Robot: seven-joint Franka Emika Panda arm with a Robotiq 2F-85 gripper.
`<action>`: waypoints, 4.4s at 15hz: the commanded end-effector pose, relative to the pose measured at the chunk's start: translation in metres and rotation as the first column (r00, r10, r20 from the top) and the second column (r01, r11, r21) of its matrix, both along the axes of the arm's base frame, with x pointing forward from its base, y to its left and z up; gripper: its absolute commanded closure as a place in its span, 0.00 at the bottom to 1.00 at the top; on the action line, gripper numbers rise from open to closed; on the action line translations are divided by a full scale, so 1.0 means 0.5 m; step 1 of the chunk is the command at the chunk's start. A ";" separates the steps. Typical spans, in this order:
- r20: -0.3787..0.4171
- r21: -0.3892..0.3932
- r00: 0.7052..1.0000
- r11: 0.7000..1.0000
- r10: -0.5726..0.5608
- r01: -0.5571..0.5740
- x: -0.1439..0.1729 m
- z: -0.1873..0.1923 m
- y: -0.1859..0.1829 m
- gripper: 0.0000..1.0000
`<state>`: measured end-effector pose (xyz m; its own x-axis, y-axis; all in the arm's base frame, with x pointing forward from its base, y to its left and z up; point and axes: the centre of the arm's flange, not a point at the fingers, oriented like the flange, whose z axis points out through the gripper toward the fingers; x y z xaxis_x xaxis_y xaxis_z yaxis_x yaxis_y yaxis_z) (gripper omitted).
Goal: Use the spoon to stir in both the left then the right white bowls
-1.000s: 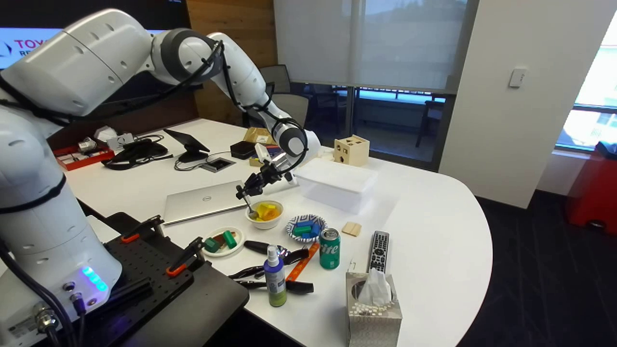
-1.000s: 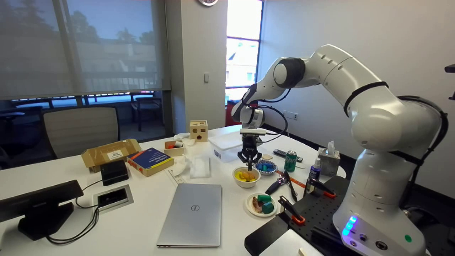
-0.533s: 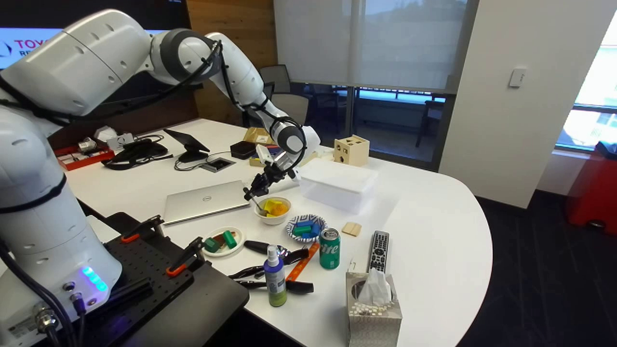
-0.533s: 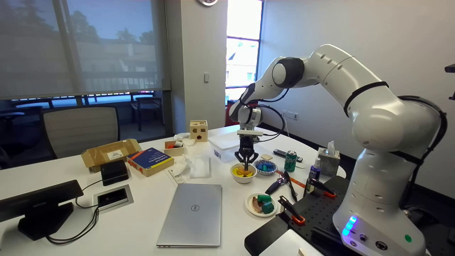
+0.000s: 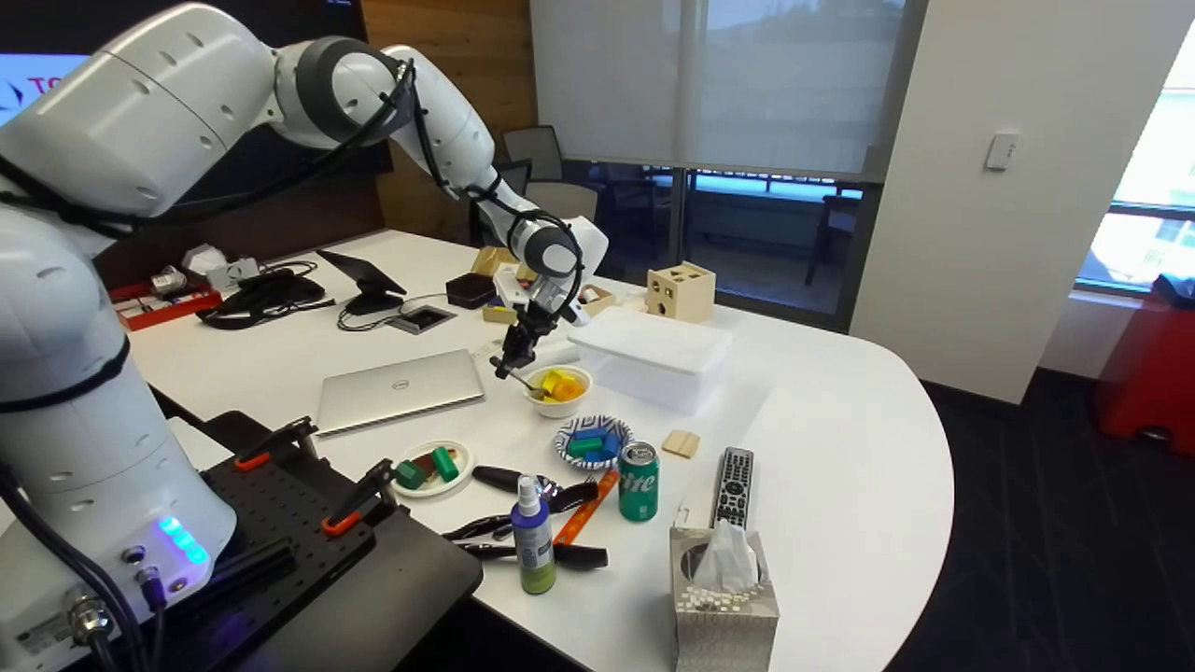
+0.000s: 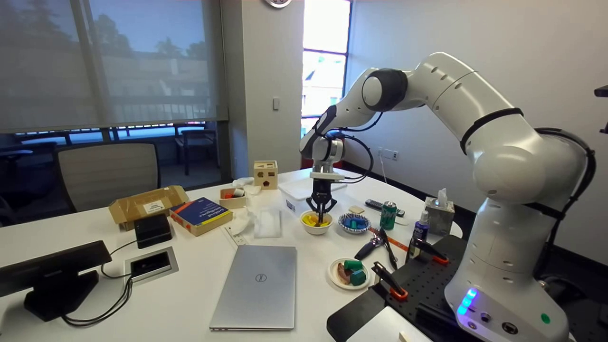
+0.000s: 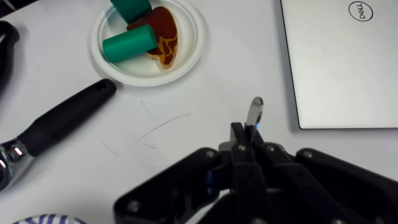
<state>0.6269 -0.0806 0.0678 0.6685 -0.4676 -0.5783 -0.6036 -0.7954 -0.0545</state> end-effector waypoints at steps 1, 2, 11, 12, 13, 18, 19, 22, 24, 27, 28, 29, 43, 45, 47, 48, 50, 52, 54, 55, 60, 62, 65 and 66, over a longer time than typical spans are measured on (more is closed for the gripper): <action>0.026 -0.008 1.000 1.000 -0.008 0.008 -0.035 0.078 0.008 0.99; 0.026 0.004 1.000 1.000 -0.009 0.009 -0.037 0.092 0.007 0.99; -0.096 0.118 0.994 0.991 -0.051 0.063 -0.032 0.036 -0.054 0.99; -0.102 0.125 0.993 0.990 -0.052 0.065 -0.032 0.025 -0.057 0.99; -0.105 0.127 0.993 0.990 -0.054 0.067 -0.033 0.014 -0.057 0.99; -0.073 0.118 0.997 0.992 -0.040 0.049 -0.019 -0.020 -0.040 0.99; -0.058 0.115 0.998 0.993 -0.033 0.040 -0.017 -0.020 -0.034 0.99; 0.013 0.097 1.000 0.995 -0.018 0.017 -0.007 -0.004 -0.022 0.99; 0.053 0.092 0.999 0.996 -0.010 0.005 -0.003 0.010 -0.019 0.99; 0.093 0.081 0.996 0.997 -0.004 -0.004 0.002 0.029 -0.016 0.99; 0.107 0.078 0.994 0.997 -0.001 -0.008 0.004 0.035 -0.016 0.99; 0.122 0.070 0.992 0.997 0.004 -0.013 0.005 0.042 -0.014 0.99; 0.106 -0.015 0.968 0.973 -0.226 0.229 -0.128 0.103 -0.186 0.99; 0.110 -0.043 0.957 0.961 -0.268 0.274 -0.159 0.070 -0.231 0.99; 0.142 -0.065 0.944 0.949 -0.299 0.310 -0.186 0.046 -0.265 0.99; 0.158 -0.078 0.937 0.942 -0.313 0.327 -0.197 0.039 -0.277 0.99; 0.164 -0.085 0.924 0.928 -0.346 0.362 -0.211 0.025 -0.296 0.99; 0.150 -0.076 0.914 0.917 -0.378 0.392 -0.221 0.014 -0.307 0.99; 0.152 -0.057 0.908 0.913 -0.391 0.403 -0.217 0.005 -0.313 0.99; 0.153 -0.041 0.905 0.912 -0.397 0.407 -0.214 0.000 -0.312 0.99; 0.202 0.056 0.900 0.922 -0.386 0.383 -0.203 -0.012 -0.294 0.99; 0.229 0.068 0.897 0.926 -0.378 0.372 -0.204 -0.010 -0.290 0.99; 0.287 0.060 0.888 0.931 -0.360 0.359 -0.206 0.012 -0.289 0.99; 0.314 0.051 0.882 0.934 -0.351 0.354 -0.205 0.022 -0.289 0.99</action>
